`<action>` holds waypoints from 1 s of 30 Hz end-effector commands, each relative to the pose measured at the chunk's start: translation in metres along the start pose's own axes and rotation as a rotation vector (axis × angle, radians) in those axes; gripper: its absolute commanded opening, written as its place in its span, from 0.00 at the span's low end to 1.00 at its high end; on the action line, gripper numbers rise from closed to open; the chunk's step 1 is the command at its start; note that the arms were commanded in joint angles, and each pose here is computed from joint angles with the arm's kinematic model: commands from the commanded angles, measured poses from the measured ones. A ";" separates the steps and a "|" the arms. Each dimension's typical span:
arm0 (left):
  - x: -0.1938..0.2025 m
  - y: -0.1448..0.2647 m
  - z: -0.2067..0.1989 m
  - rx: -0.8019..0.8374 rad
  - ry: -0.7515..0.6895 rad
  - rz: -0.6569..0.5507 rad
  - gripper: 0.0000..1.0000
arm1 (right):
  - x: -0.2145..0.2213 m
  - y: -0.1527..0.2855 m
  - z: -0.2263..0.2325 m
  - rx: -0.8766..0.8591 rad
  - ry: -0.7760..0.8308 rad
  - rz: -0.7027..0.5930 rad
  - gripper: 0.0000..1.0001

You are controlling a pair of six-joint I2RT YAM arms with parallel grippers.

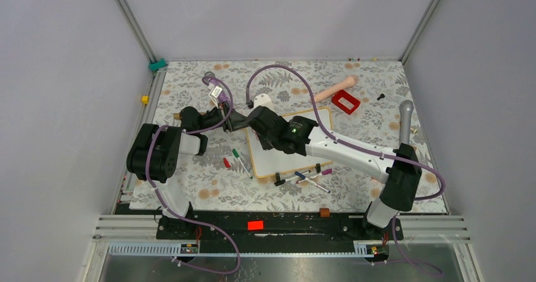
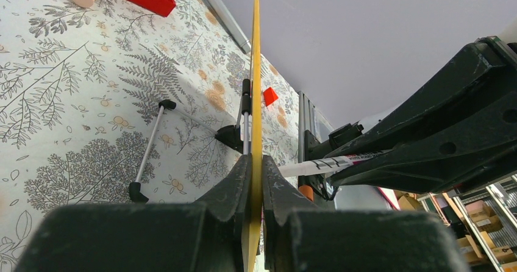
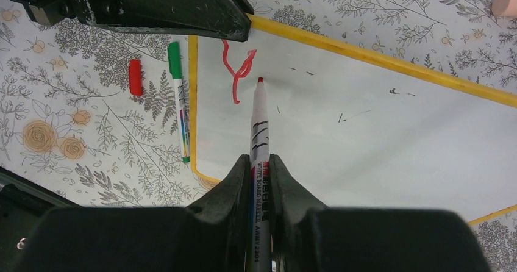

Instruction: Write a sentence on the whiteboard

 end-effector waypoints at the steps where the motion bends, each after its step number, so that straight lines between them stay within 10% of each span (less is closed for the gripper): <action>1: -0.007 0.003 -0.013 0.043 -0.090 0.005 0.01 | -0.015 0.004 -0.001 0.022 -0.003 -0.037 0.00; 30: -0.007 0.002 -0.012 0.043 -0.093 0.006 0.01 | -0.007 0.000 -0.015 0.118 0.014 -0.001 0.00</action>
Point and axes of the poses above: each gripper's point midway between its finger pads, its own y axis back along the fingers, its own z axis along the line the jaws close on, x = y × z, the point moved 4 cm from there along y, back along the fingers, and after that the axes turned 10 degrees about -y, right-handed, at the moved point
